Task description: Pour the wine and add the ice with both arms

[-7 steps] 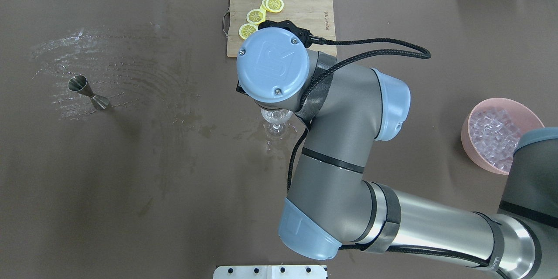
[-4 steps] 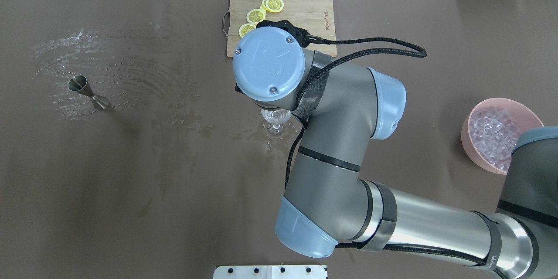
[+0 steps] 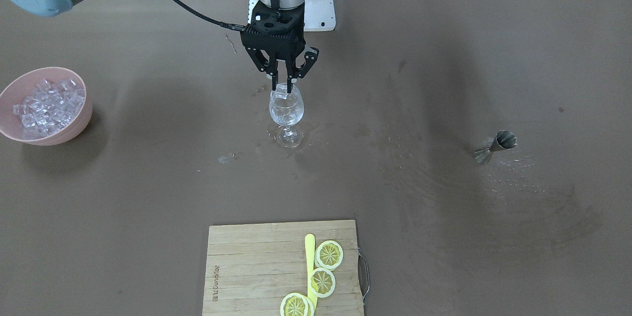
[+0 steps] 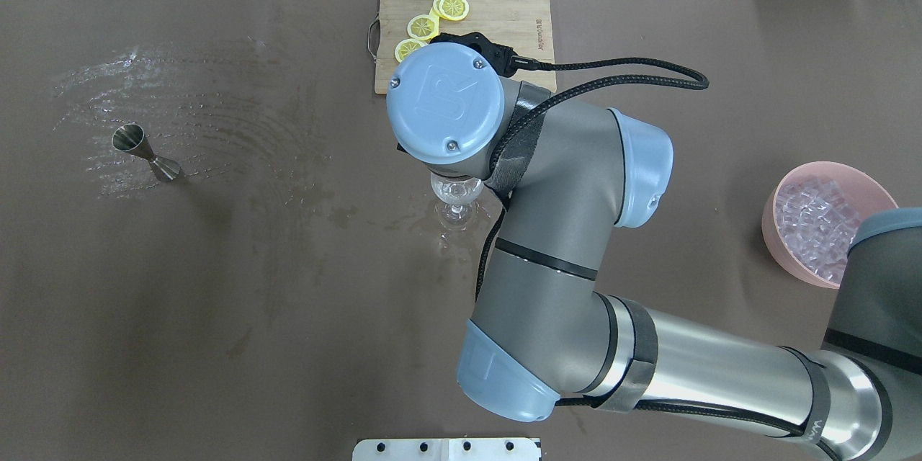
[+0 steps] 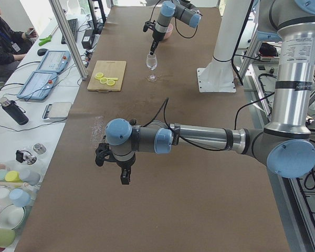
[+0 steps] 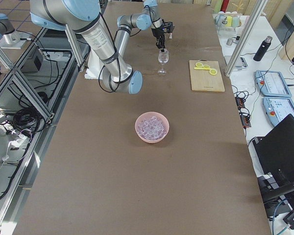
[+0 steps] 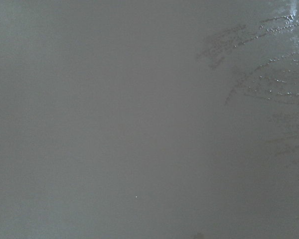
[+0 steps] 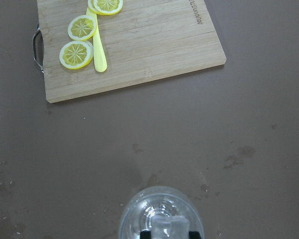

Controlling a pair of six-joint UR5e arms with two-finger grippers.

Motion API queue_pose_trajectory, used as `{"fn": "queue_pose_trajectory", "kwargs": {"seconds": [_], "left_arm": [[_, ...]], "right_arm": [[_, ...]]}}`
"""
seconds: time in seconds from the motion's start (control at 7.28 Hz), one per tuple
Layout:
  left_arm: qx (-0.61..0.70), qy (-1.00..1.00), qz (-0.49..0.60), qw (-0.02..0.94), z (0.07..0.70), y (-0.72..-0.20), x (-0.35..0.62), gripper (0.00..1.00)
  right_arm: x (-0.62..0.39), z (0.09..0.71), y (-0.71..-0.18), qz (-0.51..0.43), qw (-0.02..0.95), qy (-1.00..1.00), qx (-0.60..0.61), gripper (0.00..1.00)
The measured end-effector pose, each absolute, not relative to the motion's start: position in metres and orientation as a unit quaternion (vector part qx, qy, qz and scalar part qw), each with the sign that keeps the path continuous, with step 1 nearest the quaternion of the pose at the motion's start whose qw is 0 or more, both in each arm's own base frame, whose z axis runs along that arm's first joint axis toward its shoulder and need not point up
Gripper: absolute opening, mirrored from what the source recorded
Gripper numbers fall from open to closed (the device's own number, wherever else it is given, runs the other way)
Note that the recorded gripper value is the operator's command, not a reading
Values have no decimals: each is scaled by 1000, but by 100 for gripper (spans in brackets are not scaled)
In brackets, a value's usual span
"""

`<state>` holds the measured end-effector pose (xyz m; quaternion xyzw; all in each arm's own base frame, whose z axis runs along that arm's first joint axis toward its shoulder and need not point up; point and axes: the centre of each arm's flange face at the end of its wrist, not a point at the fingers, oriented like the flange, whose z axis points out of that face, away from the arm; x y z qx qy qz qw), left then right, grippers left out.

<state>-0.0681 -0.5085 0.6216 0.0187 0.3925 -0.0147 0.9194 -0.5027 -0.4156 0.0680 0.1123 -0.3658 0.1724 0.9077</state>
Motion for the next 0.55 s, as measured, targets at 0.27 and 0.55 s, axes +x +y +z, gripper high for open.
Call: {"fn": "queue_pose_trajectory", "kwargs": {"seconds": [0.27, 0.55], "left_arm": [[19, 393, -15, 919, 622, -508, -68, 98], [19, 393, -15, 919, 622, -508, -68, 98]], "right_arm": [[-501, 66, -416, 175, 907, -366, 117, 99], [-493, 60, -415, 178, 902, -373, 124, 99]]}}
